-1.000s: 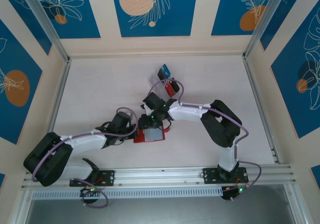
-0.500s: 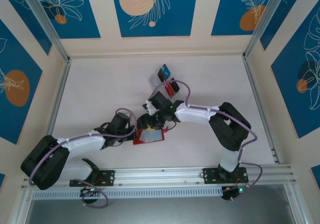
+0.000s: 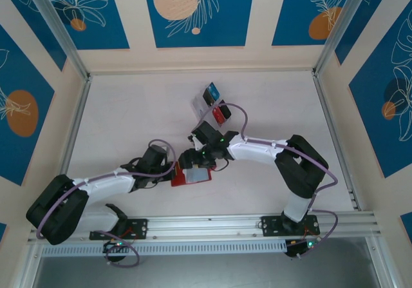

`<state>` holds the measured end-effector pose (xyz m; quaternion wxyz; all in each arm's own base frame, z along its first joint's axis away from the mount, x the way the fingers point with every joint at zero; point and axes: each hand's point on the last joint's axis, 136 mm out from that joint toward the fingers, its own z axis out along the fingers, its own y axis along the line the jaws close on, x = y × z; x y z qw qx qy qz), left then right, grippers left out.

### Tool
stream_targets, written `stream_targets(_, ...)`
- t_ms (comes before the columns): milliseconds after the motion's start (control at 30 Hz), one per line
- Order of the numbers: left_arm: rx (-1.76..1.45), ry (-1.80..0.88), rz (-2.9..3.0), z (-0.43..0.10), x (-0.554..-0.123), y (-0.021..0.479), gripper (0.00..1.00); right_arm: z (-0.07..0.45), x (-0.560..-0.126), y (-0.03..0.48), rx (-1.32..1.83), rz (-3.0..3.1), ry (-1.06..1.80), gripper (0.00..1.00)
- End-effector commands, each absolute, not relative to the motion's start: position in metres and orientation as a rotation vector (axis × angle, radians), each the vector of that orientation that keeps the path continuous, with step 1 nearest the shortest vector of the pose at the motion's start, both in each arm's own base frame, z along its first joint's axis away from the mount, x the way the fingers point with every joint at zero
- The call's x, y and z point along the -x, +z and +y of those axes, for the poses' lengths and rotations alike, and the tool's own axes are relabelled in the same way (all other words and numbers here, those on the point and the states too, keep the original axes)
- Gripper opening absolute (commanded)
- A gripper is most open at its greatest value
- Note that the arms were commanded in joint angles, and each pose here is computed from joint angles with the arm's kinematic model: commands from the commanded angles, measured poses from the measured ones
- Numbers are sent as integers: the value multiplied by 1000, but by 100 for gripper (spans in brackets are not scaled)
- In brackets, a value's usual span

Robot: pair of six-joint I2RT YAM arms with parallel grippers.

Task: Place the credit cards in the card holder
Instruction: Flip over the card slot in the card holder.

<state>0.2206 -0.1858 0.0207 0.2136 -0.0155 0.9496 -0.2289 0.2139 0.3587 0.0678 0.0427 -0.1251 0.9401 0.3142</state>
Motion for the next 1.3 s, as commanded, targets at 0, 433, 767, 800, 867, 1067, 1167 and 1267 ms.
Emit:
stream_targets(0,51,-602,2697,-177,-208,9,0,359,-203,63,339,2920,1021,71)
stream_targets(433,50,-604,2701,-177,-208,6,0,340,-189,56,107,2957,1018,75)
stream_targets(767,50,-621,2705,-180,-207,2,0,349,-191,60,92,2931,1083,73)
stream_targets(800,50,-623,2704,-180,-207,2,0,351,-191,62,96,2925,1097,72)
stream_targets(867,50,-625,2702,-180,-207,3,0,356,-193,70,119,2898,1137,71)
stream_targets(1067,43,-643,2697,-182,-207,5,0,368,-199,87,181,2832,1206,71)
stream_targets(1167,43,-657,2692,-184,-207,8,0,375,-203,92,203,2810,1227,71)
stream_targets(1267,44,-664,2679,-184,-208,14,0,382,-206,98,228,2781,1259,72)
